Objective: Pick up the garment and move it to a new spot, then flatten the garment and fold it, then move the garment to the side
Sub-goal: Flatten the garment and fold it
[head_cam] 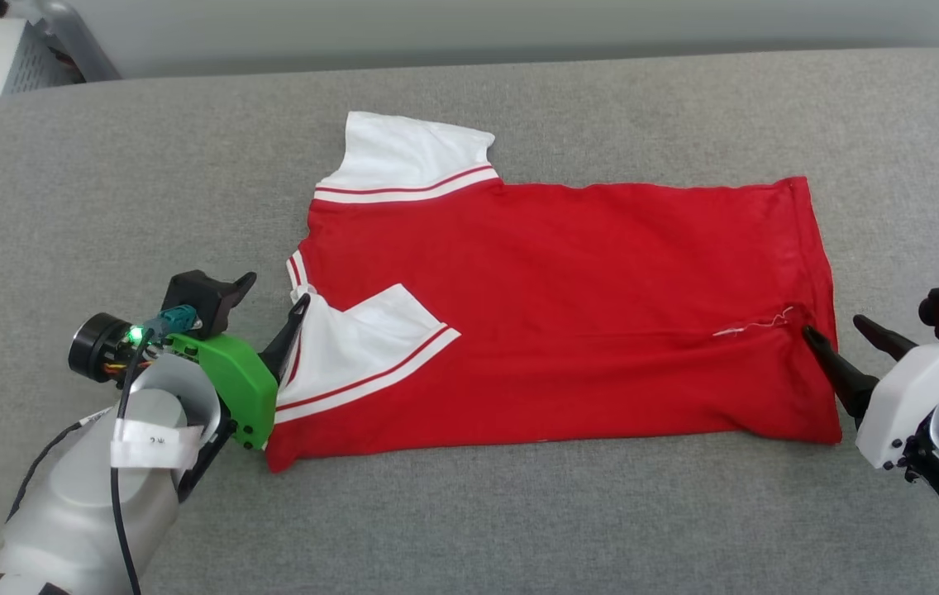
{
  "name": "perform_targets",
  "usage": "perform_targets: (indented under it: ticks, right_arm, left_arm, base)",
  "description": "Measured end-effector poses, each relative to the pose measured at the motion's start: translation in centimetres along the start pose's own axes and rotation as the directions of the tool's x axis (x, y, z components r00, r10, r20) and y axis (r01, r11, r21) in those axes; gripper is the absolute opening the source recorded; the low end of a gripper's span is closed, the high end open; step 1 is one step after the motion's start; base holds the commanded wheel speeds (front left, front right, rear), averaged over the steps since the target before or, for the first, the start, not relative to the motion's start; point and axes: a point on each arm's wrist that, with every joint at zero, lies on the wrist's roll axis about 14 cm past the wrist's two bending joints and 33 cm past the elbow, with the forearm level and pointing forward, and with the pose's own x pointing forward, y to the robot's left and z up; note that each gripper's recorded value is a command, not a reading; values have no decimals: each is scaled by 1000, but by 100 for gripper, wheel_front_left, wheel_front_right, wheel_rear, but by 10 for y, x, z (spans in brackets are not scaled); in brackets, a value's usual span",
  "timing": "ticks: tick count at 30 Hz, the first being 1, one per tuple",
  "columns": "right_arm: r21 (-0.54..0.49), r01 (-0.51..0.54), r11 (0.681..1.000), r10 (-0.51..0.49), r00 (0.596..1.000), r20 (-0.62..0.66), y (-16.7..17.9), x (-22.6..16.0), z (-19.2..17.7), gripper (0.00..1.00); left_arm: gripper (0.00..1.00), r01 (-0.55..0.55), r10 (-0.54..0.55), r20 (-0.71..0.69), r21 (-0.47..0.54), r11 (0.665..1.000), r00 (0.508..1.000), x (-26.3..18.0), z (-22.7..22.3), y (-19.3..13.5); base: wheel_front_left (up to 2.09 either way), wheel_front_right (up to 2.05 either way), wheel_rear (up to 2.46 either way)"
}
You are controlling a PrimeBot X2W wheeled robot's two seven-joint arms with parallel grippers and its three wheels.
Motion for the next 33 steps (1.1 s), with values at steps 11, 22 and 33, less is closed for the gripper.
perform_targets:
  ticks: [11, 22, 33]
  right_arm:
    - [-41, -32, 999, 36, 994, 102, 21, -29, 35, 100]
    - [-20, -55, 998, 57, 995, 79, 36, -35, 30, 100]
    - [20, -47, 999, 46, 998, 35, 33, -30, 13, 100]
  left_arm:
    - [100, 66, -82, -212, -80, 995, 974, -35, 28, -5]
    - [100, 162, -231, -587, -168, 972, 776, -64, -10, -33]
    - [100, 102, -248, -706, -242, 965, 664, -56, -62, -34]
  base:
    - [0, 0, 0]
    - [0, 0, 0]
    - [0, 0, 0]
